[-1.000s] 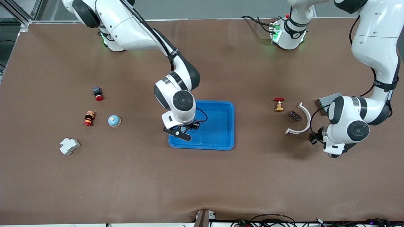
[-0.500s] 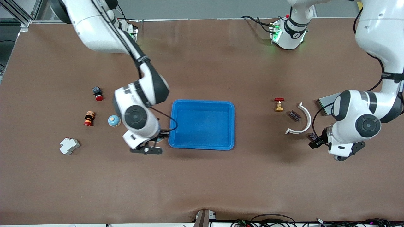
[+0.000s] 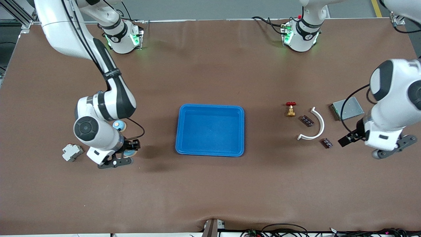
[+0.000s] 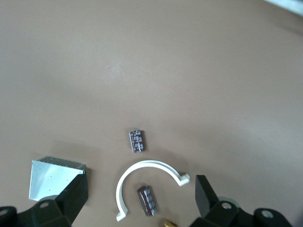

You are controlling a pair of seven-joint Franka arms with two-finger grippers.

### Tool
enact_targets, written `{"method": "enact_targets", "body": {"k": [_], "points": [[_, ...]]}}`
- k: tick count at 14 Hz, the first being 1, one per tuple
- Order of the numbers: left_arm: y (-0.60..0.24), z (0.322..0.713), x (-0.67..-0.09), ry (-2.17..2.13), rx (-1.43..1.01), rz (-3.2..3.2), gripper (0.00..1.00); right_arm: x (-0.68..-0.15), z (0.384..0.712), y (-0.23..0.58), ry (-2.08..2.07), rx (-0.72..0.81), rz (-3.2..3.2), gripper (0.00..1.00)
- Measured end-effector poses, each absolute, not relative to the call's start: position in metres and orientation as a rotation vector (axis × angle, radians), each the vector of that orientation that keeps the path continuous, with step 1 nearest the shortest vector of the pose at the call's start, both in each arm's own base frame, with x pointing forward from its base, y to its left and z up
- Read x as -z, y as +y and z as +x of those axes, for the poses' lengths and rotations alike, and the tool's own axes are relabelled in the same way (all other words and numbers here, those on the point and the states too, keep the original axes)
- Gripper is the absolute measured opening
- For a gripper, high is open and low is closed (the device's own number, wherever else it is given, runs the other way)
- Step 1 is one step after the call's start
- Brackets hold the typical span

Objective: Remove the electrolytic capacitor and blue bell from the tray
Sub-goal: 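Return the left arm to rest while the right gripper carries the bell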

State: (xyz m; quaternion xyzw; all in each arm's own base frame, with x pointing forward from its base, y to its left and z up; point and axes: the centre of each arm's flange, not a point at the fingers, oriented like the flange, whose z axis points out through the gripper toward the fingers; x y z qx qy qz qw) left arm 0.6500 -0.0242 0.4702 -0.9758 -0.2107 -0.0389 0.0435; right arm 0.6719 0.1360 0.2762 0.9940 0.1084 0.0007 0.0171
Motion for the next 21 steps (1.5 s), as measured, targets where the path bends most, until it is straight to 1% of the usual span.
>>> {"method": "enact_targets", "body": {"k": [3, 5, 8, 11, 14, 17, 21], "points": [[-0.019, 0.634, -0.529, -0.582, 0.123, -3.015, 1.00, -0.244, 0.660, 0.087, 0.433, -0.053, 3.079, 0.67], [-0.022, 0.619, -0.574, -0.538, 0.095, -3.034, 1.00, -0.232, 0.654, 0.060, 0.462, -0.071, 3.074, 0.67], [-0.024, 0.598, -0.628, -0.415, 0.096, -3.049, 1.00, -0.223, 0.647, 0.042, 0.468, -0.103, 3.071, 0.67], [-0.025, 0.576, -0.661, -0.269, 0.121, -3.051, 1.00, -0.210, 0.638, 0.038, 0.463, -0.107, 3.073, 0.67], [-0.018, 0.551, -0.679, -0.152, 0.090, -3.056, 1.00, -0.199, 0.629, 0.032, 0.451, -0.099, 3.077, 0.67], [-0.017, 0.530, -0.671, -0.125, 0.033, -3.089, 1.00, -0.192, 0.623, 0.030, 0.448, -0.118, 3.077, 0.67], [-0.029, 0.522, -0.665, -0.090, 0.008, -3.093, 1.00, -0.189, 0.620, 0.032, 0.451, -0.129, 3.078, 0.67]]}}
